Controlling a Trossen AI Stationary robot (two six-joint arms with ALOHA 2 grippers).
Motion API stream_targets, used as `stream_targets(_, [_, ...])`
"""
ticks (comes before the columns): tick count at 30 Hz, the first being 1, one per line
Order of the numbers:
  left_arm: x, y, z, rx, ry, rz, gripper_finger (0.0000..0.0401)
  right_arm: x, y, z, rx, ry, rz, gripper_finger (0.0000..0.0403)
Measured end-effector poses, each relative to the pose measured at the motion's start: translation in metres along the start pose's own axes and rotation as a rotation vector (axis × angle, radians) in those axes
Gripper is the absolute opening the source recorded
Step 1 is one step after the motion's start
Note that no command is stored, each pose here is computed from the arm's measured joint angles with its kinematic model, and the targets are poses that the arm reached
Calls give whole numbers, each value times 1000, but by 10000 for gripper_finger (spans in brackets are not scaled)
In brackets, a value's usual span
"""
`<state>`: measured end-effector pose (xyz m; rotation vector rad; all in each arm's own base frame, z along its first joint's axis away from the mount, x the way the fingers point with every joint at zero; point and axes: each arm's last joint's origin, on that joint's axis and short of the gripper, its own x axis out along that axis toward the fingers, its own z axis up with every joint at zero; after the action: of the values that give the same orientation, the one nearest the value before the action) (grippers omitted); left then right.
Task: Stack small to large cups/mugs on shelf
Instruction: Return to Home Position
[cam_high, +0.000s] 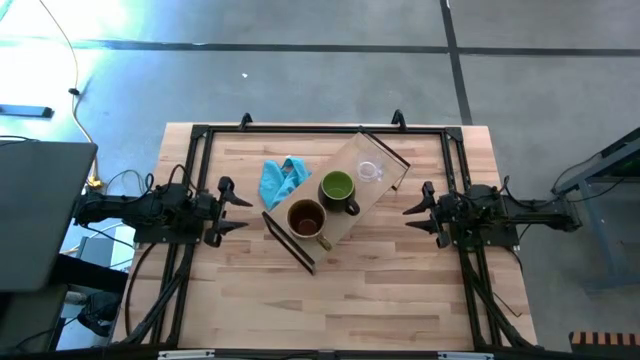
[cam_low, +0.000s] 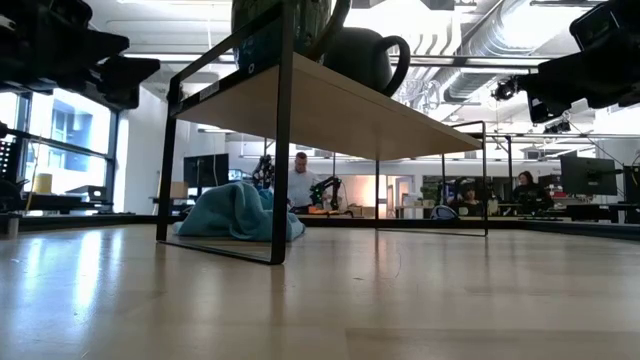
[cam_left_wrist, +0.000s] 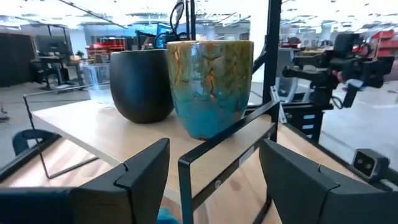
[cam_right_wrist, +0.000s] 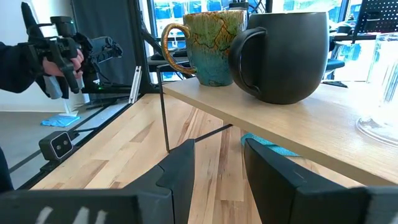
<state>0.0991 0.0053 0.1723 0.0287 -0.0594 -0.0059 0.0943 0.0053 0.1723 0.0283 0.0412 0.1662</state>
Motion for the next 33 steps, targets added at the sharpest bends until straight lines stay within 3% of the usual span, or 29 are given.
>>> stream_targets(8, [0, 0, -3, 79, 34, 12, 237, 0, 0, 0, -6, 0, 0, 131])
stream_targets(33, [0, 1, -7, 95, 74, 46, 237, 0, 0, 0, -7, 0, 0, 131])
